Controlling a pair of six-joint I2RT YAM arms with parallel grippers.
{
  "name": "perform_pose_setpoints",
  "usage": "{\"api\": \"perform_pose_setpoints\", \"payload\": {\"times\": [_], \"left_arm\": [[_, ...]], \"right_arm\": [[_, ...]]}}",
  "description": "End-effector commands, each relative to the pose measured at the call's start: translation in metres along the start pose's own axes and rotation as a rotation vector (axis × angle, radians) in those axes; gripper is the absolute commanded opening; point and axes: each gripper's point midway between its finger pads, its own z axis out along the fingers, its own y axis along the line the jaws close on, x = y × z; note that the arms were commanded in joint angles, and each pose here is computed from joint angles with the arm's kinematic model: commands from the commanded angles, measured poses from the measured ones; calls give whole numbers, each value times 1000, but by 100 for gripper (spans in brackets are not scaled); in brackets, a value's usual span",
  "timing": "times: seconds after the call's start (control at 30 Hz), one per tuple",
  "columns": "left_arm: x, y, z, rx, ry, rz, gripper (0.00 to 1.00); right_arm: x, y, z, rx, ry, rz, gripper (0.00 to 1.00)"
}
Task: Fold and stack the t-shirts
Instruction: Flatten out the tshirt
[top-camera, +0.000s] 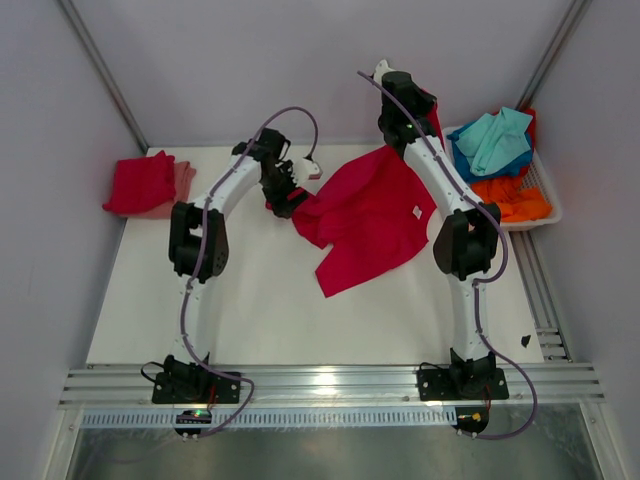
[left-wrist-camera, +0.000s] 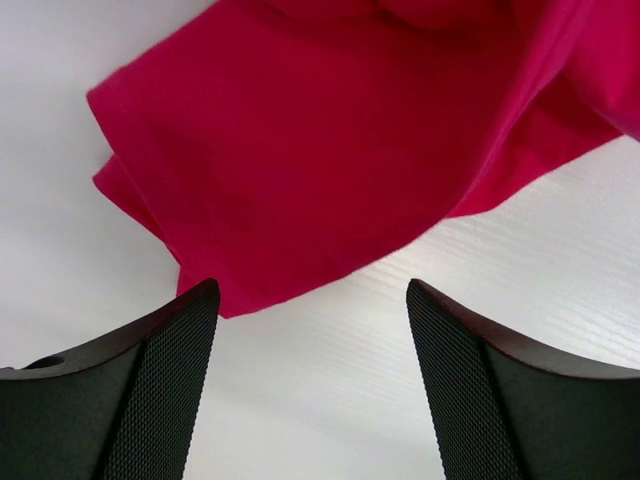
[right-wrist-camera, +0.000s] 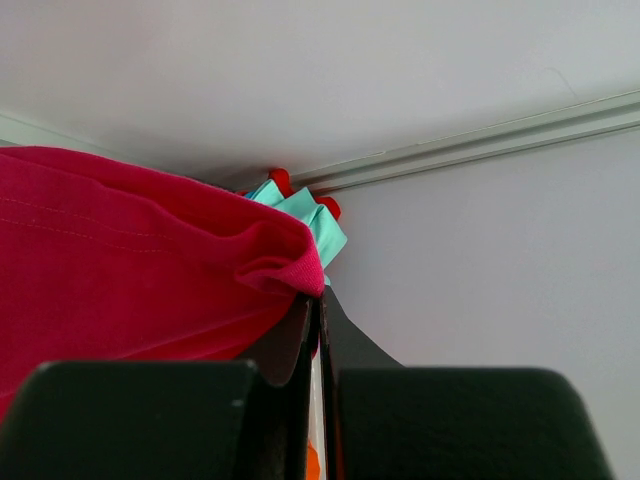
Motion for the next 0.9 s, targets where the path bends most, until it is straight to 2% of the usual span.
{"api": "perform_pose_setpoints", "payload": {"times": [0.0,0.07,0.3,0.37,0.4,0.5,0.53,0.6,0.63,0.73,0.87], "left_arm": [[-24,13,2,-35,-76,1,76],[-26,13,7,-35,-79,0,72],[-23,2,10,4,-62,20,69],[-18,-4,8,23,-49,27,66],[-17,-5,8,26,-46,40,62],[-13,-8,11,44,-31,41,41],[-8,-13,12,67,-7,28,27],[-9,-10,16,71,10,10,14],[-9,-10,17,74,19,-14,3],[-8,0,15,20,39,-68,0],[-29,42,-4,-190,-15,-138,0]], "right_arm": [[-6,-29,-6,63,-6,64,3],[-5,-29,-6,62,-4,62,3],[-4,-31,-5,65,-3,63,3],[-3,-31,-5,64,0,66,3],[-3,-29,-4,62,1,67,3],[-2,-26,-3,58,4,62,3],[-3,-26,-3,58,2,65,3],[-2,-26,-3,58,4,64,3],[-3,-27,-3,58,2,67,3],[-3,-30,-5,61,0,91,3],[-13,-48,-14,40,-45,177,3]]}}
